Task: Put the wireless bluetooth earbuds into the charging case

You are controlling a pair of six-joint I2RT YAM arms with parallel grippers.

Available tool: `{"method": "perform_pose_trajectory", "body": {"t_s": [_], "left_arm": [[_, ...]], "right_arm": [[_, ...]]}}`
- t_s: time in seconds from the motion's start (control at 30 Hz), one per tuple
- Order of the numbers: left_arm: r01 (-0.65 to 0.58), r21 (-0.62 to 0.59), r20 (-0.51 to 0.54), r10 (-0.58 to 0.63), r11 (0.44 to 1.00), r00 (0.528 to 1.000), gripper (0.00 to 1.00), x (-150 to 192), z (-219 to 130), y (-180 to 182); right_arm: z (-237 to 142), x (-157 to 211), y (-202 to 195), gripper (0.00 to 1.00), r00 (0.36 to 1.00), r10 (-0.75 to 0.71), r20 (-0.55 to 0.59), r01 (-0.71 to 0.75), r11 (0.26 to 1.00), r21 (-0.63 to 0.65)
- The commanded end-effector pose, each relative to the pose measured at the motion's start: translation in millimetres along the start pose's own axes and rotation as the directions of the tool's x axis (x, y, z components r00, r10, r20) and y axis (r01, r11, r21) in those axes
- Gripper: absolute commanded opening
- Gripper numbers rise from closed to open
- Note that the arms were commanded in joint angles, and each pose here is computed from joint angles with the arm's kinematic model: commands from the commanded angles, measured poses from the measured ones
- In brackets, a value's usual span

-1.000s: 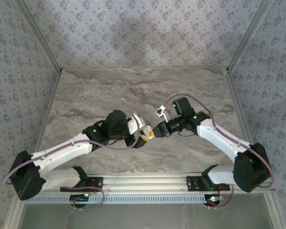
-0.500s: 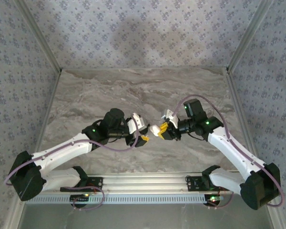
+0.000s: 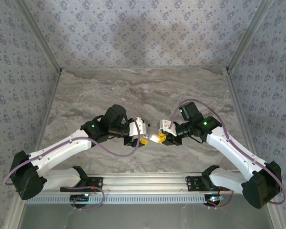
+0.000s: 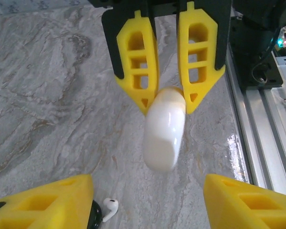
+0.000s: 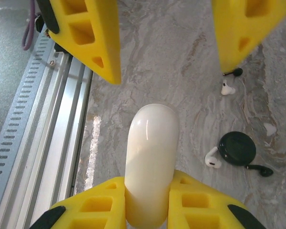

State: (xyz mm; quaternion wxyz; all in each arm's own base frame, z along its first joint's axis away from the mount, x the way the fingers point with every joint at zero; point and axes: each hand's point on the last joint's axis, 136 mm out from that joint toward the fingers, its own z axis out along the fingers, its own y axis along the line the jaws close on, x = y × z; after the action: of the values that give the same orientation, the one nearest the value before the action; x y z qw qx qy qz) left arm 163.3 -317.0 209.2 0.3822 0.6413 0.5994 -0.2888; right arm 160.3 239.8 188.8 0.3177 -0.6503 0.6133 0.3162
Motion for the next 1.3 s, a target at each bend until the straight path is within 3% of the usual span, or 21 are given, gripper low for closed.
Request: {"method": "perform_pose_trajectory", "body": {"t_s": [0.0, 0.4, 0.53, 0.87, 1.07, 1.13, 1.27], "left_arm": [[-0.05, 0.094, -0.014, 0.052, 0.994, 0.999, 0.62, -3, 4, -14], [-0.061, 0.195, -0.003, 0.063, 0.979, 0.998, 0.46, -4, 13, -27], [-0.055, 0.199, -0.001, 0.057, 0.978, 0.998, 0.45, -4, 15, -26], [-0.04, 0.185, -0.009, 0.042, 0.982, 0.999, 0.29, -3, 18, -23], [-0.035, 0.192, 0.021, 0.031, 0.981, 0.999, 0.26, -10, 17, -23], [-0.029, 0.192, 0.032, 0.024, 0.981, 0.999, 0.21, -11, 17, -23], [0.026, 0.165, 0.096, -0.042, 0.986, 0.995, 0.17, -14, 19, -18]], "right_arm": [[-1, -12, 1, 0.19, 0.997, -0.07, 0.014, 0.07, 0.998, -0.003], [5, -22, 2, 0.2, 0.993, -0.101, 0.062, 0.103, 0.994, -0.028], [5, -24, 3, 0.2, 0.991, -0.111, 0.072, 0.113, 0.993, -0.033], [4, -26, 7, 0.2, 0.987, -0.137, 0.084, 0.14, 0.989, -0.036], [5, -22, 8, 0.21, 0.987, -0.137, 0.079, 0.14, 0.99, -0.032], [3, -22, 9, 0.25, 0.987, -0.138, 0.084, 0.141, 0.99, -0.03], [-6, -28, 1, 0.47, 0.98, -0.126, 0.152, 0.12, 0.992, 0.046]]}}
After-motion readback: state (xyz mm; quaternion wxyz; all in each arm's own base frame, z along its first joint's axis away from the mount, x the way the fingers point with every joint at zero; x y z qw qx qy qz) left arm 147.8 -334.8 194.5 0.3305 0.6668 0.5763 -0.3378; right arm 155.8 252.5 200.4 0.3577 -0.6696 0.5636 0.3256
